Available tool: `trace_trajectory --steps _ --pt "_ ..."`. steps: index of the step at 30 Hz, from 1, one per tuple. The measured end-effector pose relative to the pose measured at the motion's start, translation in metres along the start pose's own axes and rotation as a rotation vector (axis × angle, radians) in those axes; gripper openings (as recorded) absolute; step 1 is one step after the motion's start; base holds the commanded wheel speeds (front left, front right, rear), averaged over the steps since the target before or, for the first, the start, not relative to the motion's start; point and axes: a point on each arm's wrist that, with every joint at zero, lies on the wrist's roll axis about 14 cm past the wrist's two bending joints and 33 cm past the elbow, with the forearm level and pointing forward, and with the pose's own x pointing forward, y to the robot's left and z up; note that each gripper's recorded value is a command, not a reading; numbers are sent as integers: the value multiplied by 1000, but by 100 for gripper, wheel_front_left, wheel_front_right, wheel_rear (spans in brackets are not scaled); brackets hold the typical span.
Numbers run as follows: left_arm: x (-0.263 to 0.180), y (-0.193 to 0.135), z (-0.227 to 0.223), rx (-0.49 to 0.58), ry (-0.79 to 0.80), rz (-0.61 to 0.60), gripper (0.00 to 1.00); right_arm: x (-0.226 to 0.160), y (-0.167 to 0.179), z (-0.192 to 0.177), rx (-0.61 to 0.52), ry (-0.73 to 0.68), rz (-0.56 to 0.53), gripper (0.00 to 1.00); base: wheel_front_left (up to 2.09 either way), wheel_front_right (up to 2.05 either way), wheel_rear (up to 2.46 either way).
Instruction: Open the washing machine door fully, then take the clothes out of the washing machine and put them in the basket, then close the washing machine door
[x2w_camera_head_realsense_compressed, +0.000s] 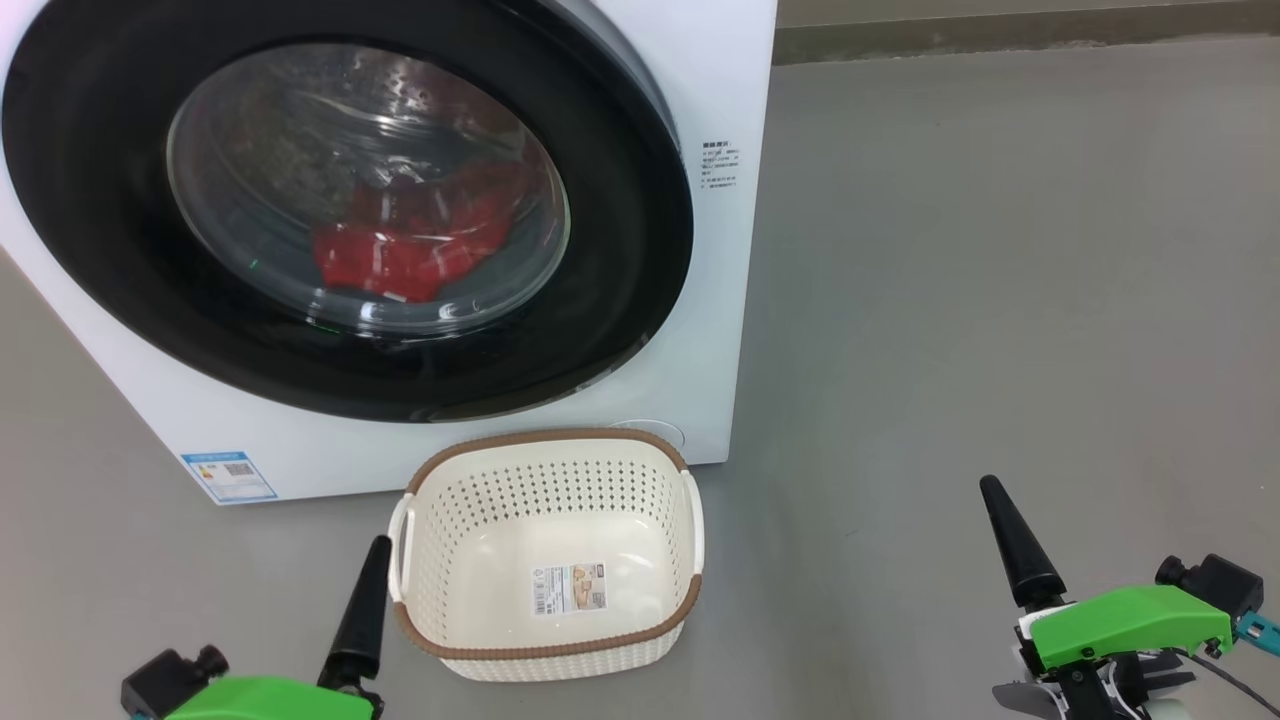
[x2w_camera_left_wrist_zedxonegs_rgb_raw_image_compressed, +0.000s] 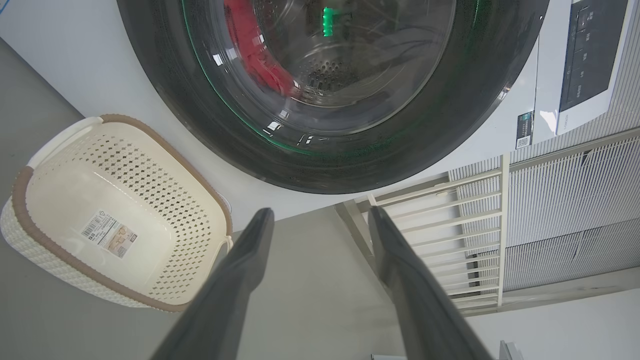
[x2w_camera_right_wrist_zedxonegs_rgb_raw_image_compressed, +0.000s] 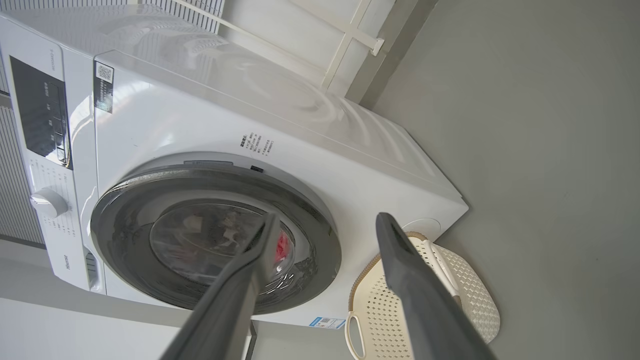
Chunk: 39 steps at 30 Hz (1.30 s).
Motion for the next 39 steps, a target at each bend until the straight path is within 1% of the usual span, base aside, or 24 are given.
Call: trace_trajectory --steps 12,23,29,35,39 --pt "6 -12 0 188 -8 -39 100 6 8 -1 -138 -5 23 100 0 0 0" --pt "11 -27 0 415 -18 -85 100 10 20 -2 -296 -11 62 100 0 0 0" --pt "16 -36 1 525 -35 -107 100 11 19 -2 -390 -13 64 100 0 0 0" --pt "16 -40 1 606 -49 -121 100 16 30 0 -491 -23 95 100 0 0 0" --pt "17 -43 1 663 -57 -135 100 16 31 1 -563 -29 103 100 0 0 0"
